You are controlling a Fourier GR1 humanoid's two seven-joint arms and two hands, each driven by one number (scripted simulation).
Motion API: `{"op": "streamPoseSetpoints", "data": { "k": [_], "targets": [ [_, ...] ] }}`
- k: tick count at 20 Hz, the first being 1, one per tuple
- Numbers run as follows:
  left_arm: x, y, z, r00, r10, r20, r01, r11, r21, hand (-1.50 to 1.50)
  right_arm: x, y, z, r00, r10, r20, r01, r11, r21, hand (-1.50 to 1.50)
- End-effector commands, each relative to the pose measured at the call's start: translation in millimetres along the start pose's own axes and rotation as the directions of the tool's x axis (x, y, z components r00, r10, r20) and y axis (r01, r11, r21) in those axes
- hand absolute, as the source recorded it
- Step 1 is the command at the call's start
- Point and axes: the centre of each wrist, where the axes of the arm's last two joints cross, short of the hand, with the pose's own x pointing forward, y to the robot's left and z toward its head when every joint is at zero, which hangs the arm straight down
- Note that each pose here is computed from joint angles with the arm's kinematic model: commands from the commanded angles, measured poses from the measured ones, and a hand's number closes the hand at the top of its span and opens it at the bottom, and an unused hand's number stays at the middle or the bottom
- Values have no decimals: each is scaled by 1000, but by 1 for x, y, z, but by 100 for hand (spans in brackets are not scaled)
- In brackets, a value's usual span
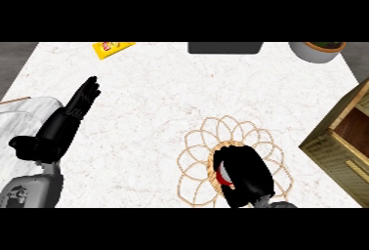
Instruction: Pick the can from the placemat and place it in the basket
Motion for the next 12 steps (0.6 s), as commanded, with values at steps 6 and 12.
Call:
{"op": "streamPoseSetpoints", "data": {
  "k": [6,12],
  "targets": [
    [8,-2,2,1000,-19,1,19,1000,19,0,-7,-31,-7,763,-230,-604,106,967,-233,150],
    [-1,14,-2,1000,4,-9,-4,1000,0,0,39,-47,6,738,-397,-546,180,895,-408,150]
  ]
}}
